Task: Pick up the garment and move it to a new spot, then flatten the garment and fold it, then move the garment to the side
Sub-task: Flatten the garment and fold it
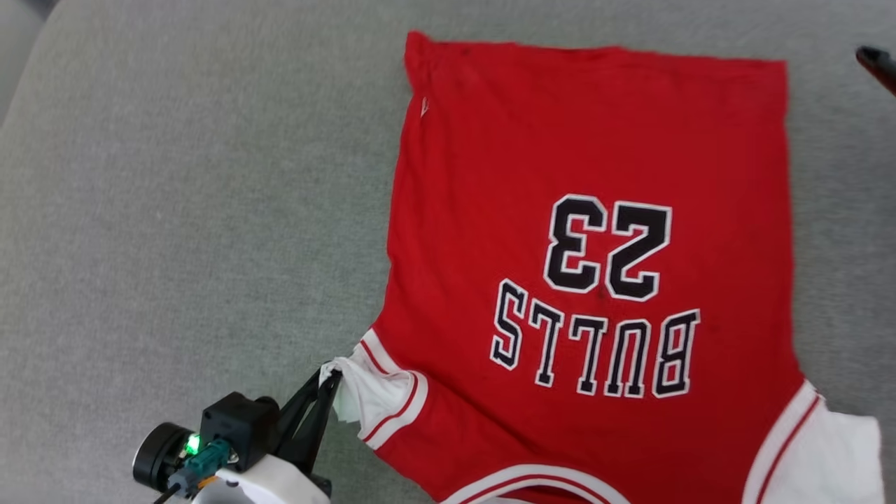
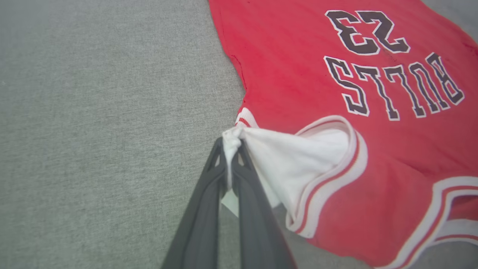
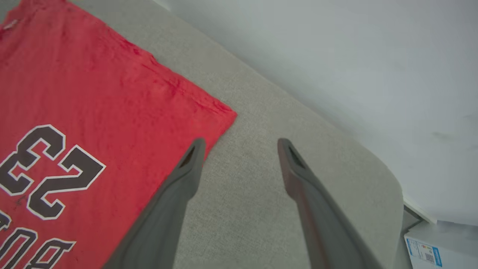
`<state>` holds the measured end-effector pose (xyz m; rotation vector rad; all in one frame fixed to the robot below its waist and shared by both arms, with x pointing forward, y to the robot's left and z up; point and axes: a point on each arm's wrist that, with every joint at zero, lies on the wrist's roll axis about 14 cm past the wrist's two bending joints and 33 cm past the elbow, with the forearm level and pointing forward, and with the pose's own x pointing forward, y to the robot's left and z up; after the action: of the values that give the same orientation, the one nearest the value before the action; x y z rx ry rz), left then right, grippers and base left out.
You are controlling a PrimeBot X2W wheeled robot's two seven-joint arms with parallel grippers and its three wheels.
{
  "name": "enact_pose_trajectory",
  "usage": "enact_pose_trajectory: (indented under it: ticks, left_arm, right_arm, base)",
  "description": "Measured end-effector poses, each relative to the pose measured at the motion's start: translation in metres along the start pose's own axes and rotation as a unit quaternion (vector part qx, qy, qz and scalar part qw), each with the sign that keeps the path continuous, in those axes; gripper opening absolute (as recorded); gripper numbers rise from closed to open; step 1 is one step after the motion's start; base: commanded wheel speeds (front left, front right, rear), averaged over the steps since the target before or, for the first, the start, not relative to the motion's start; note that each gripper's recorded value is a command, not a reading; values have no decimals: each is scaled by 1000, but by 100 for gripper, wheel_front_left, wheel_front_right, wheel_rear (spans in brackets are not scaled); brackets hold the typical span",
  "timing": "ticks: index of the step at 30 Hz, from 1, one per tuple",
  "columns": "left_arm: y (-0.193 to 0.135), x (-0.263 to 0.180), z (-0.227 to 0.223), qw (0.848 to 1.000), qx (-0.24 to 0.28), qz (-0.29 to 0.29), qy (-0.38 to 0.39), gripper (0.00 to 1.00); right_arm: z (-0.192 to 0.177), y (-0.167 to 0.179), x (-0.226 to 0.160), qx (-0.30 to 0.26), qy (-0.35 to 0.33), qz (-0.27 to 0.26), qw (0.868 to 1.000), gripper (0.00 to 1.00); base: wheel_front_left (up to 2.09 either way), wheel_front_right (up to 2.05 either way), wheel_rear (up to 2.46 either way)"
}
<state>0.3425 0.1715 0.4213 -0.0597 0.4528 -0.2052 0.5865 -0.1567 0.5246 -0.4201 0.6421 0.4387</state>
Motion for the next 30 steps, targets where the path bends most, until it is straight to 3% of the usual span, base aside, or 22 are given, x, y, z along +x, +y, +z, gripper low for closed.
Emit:
enact_pose_trajectory:
  ticks: [9, 18, 22, 23, 24, 30]
  left_arm:
    - [12, 17, -10, 1000, -3, 20, 9, 0]
    - [21, 32, -9, 999, 3, 32, 2, 0]
    - [24, 33, -8, 999, 8, 34, -2, 0]
    - [24, 33, -7, 999, 11, 35, -4, 0]
    - [24, 33, -6, 999, 12, 35, -7, 0]
    - [24, 27, 5, 999, 16, 38, -28, 0]
  right_arm:
    - [-34, -3, 70, 36, 183, 22, 982, 100]
    - [-88, 30, 128, 54, 273, 55, 959, 100]
    - [-100, 39, 136, 55, 282, 67, 955, 100]
    - [-100, 39, 137, 55, 282, 67, 956, 38]
    - [-99, 40, 136, 56, 279, 69, 956, 0]
    - [-87, 41, 123, 50, 259, 65, 963, 0]
  base:
    - [0, 0, 0]
    - [0, 0, 0]
    - [0, 0, 0]
    - [0, 0, 0]
    - [0, 0, 0]
    - [0, 0, 0]
